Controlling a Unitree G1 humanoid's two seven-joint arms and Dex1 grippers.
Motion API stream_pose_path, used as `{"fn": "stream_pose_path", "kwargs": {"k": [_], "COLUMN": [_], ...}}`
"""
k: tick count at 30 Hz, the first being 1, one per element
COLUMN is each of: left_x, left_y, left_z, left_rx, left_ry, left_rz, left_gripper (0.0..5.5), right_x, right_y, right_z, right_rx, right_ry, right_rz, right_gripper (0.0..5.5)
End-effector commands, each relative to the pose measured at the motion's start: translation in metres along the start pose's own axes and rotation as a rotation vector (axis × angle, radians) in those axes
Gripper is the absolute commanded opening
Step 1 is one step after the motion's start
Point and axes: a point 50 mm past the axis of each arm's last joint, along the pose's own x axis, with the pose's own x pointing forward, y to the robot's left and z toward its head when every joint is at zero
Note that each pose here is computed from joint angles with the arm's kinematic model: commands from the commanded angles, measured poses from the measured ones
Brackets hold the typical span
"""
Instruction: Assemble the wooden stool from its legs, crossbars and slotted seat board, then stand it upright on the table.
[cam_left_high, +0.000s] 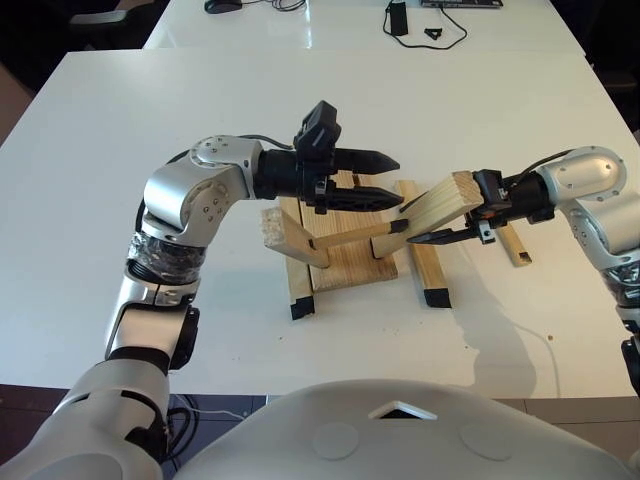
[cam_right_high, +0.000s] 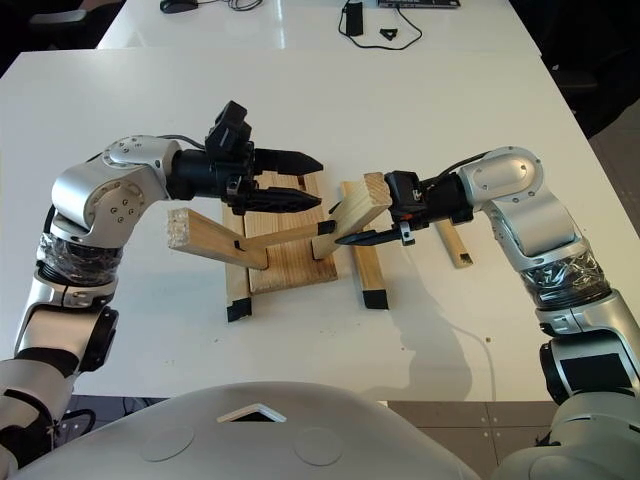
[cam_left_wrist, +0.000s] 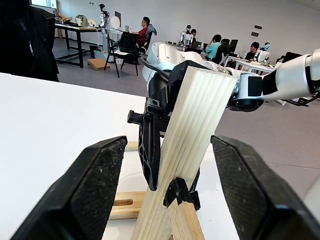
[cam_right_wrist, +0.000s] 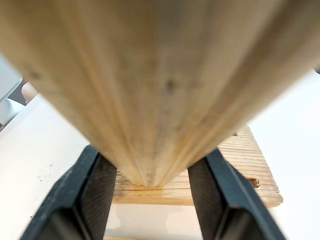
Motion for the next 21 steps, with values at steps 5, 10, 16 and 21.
{"fn": "stream_pose_path", "kwargs": {"k": [5,10,16,21], "left_x": [-0.004,-0.008,-0.009,-0.054], "left_y": [0.006,0.019,0.025,0.003], "left_z": [-0.103,-0.103,-0.062,0.035], "left_rx": [-0.152,-0.185,-0.091,0.205], "left_ry": [0.337,0.292,0.139,-0.059], "left_rz": [0.113,0.179,0.192,0.285], "left_gripper": [3.13,3.13,3.13,3.13], "right_x": [0.014,0.014,0.016,0.014], "right_y": [0.025,0.026,0.026,0.028], "right_z": [-0.050,-0.050,-0.050,-0.050], "right_rx": [0.132,0.132,0.135,0.141], "right_ry": [0.256,0.257,0.253,0.250], "right_rz": [0.087,0.089,0.082,0.063], "right_gripper": [2.01,2.01,2.01,2.01]}}
